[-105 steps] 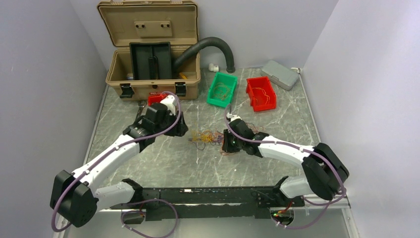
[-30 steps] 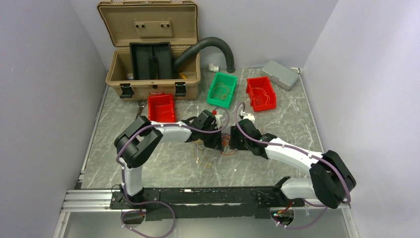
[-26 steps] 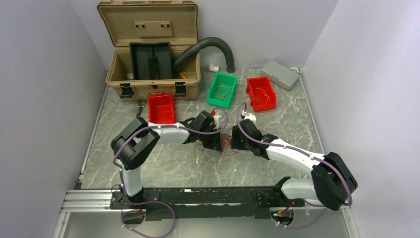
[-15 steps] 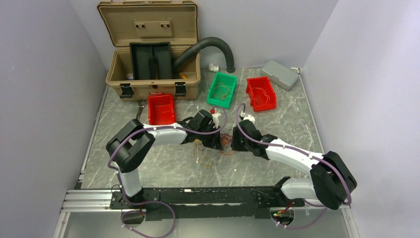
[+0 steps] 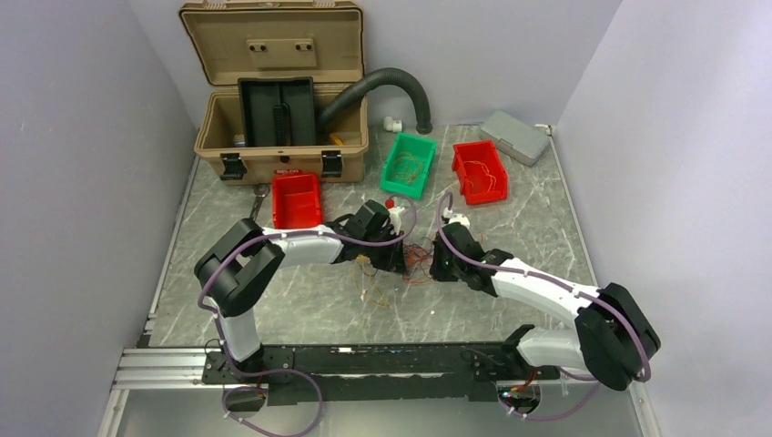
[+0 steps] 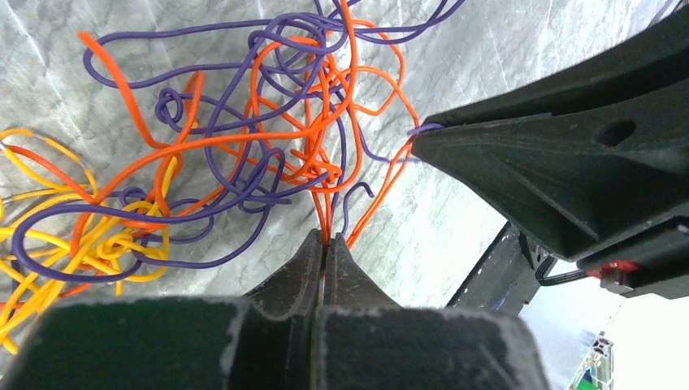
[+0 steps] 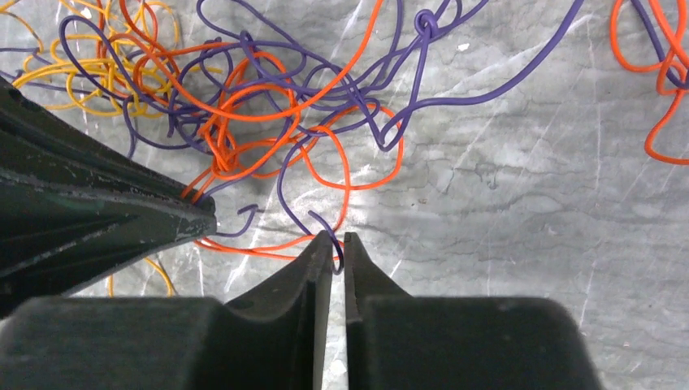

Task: Untangle the cables
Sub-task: Untie the cable.

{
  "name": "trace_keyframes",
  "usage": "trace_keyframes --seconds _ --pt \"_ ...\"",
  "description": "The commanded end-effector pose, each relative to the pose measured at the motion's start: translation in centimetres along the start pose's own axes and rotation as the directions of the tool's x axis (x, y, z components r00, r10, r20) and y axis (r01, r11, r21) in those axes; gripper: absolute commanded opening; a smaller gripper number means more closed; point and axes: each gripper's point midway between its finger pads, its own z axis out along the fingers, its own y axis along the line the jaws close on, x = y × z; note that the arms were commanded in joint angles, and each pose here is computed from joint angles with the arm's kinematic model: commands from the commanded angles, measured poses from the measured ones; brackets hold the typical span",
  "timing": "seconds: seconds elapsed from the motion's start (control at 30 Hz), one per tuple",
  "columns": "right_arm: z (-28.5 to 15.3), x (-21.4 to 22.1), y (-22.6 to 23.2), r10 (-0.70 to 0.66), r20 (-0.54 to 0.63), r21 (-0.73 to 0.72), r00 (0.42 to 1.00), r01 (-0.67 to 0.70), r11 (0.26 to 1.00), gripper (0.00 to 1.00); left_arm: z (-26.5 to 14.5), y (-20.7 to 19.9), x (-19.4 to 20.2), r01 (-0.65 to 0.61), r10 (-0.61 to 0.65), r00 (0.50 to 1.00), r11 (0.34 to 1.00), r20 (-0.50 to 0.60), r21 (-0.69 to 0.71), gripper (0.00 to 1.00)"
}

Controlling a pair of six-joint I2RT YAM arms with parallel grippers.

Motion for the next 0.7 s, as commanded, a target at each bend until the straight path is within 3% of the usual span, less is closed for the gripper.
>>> trace_keyframes --seconds 0.0,0.03,0.3,0.5,0.67 --pt "-0.5 0.0 -0.1 0.012 0.006 -0.004 1.000 -0.012 1.000 0.04 -1.1 -1.0 -1.7 -0.037 0.035 0.998 0.999 0.061 0.025 0.00" --pt "-0.6 -0.1 -0.3 0.013 0.008 0.008 1.000 -0.013 1.000 0.00 -1.1 -0.9 -1.7 -0.036 0.035 0.998 0.999 0.060 0.023 0.00" --pt "-1.9 -2.2 -4.3 0.049 0.103 0.254 0.993 -0.074 0.964 0.00 -1.8 -0.1 -1.4 -0.033 0.033 0.998 0.999 0.052 -0.002 0.00" --pt "-5.0 -4.5 -9.9 0.067 0.241 0.507 0.968 -0.185 0.842 0.00 -2.7 1.2 -0.5 -0.027 0.029 0.998 0.999 0.048 -0.046 0.00" --pt "-7.5 -6.1 -13.3 0.177 0.376 0.532 0.910 -0.369 0.762 0.00 -3.8 2.5 -0.1 -0.006 0.011 0.998 0.997 0.060 -0.074 0.00"
